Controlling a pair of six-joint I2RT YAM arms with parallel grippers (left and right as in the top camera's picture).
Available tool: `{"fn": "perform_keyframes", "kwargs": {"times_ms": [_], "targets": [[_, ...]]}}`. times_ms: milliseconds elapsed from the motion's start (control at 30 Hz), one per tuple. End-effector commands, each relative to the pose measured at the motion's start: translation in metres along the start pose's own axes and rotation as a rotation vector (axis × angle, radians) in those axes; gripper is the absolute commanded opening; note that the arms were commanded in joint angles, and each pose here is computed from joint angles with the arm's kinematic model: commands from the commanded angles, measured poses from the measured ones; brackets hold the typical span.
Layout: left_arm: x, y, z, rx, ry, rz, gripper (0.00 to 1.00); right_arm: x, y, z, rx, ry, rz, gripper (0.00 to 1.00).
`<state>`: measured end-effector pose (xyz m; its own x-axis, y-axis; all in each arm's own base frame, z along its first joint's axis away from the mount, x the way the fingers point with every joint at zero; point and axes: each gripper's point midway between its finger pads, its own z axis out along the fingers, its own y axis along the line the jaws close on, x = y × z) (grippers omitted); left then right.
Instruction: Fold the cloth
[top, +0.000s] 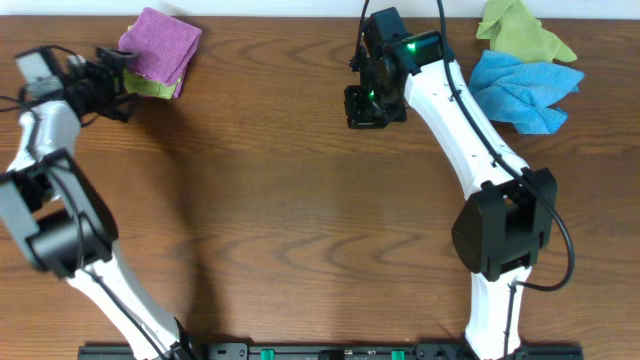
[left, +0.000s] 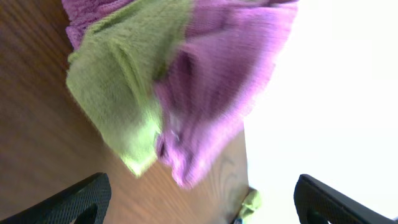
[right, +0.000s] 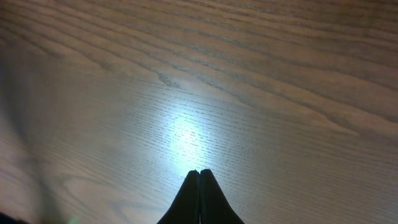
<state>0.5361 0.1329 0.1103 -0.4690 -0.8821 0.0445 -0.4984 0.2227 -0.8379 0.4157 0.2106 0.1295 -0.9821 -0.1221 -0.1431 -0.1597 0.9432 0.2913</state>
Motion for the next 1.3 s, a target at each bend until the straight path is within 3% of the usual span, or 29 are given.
{"fn": "perform_keyframes", "kwargs": {"times_ms": [0,100,267,300,433,633,767,900,1033,1067,1133,1167,1200,1267], "targets": [[-0.001,-0.043,-0.049,-0.019,-0.111,0.235,0.95,0.001,0.008,-0.002,-0.001,-0.004,-0.026,0.02],[0.015,-0.057,-0.089,-0.109,-0.157,0.406,0.95,0.008,0.004,-0.016,0.014,0.005,-0.043,0.02],[0.066,-0.072,-0.142,-0.22,-0.135,0.66,1.0,0.007,-0.008,-0.07,0.12,-0.117,-0.058,0.02],[0.08,-0.075,-0.151,-0.226,-0.127,0.697,0.95,0.008,-0.007,-0.083,0.128,-0.152,-0.065,0.02],[0.132,-0.076,-0.183,-0.211,-0.122,0.749,0.94,0.018,0.0,-0.149,0.187,-0.311,-0.114,0.01],[0.218,-0.065,-0.244,-0.241,-0.243,0.936,0.96,0.085,0.001,-0.243,0.24,-0.497,-0.158,0.01],[0.286,-0.068,-0.297,-0.142,-0.309,1.087,0.98,0.146,-0.001,-0.283,0.187,-0.641,-0.197,0.02],[0.323,-0.044,-0.332,-0.113,-0.315,1.148,0.98,0.203,-0.022,-0.286,0.163,-0.73,-0.207,0.02],[0.345,0.0,-0.348,-0.169,-0.244,1.133,0.96,0.256,-0.053,-0.249,0.153,-0.744,-0.195,0.03],[0.348,0.005,-0.35,-0.176,-0.236,1.13,0.96,0.264,-0.058,-0.241,0.146,-0.744,-0.176,0.21],[0.351,0.01,-0.353,-0.178,-0.231,1.129,0.96,0.274,-0.065,-0.23,0.132,-0.75,-0.146,0.7],[0.352,0.012,-0.353,-0.178,-0.227,1.133,0.96,0.277,-0.068,-0.227,0.129,-0.754,-0.14,0.89],[0.353,0.013,-0.353,-0.182,-0.223,1.139,0.96,0.279,-0.068,-0.227,0.127,-0.758,-0.14,0.99],[0.353,0.014,-0.353,-0.186,-0.219,1.139,0.95,0.279,-0.069,-0.227,0.127,-0.763,-0.139,0.99]]}}
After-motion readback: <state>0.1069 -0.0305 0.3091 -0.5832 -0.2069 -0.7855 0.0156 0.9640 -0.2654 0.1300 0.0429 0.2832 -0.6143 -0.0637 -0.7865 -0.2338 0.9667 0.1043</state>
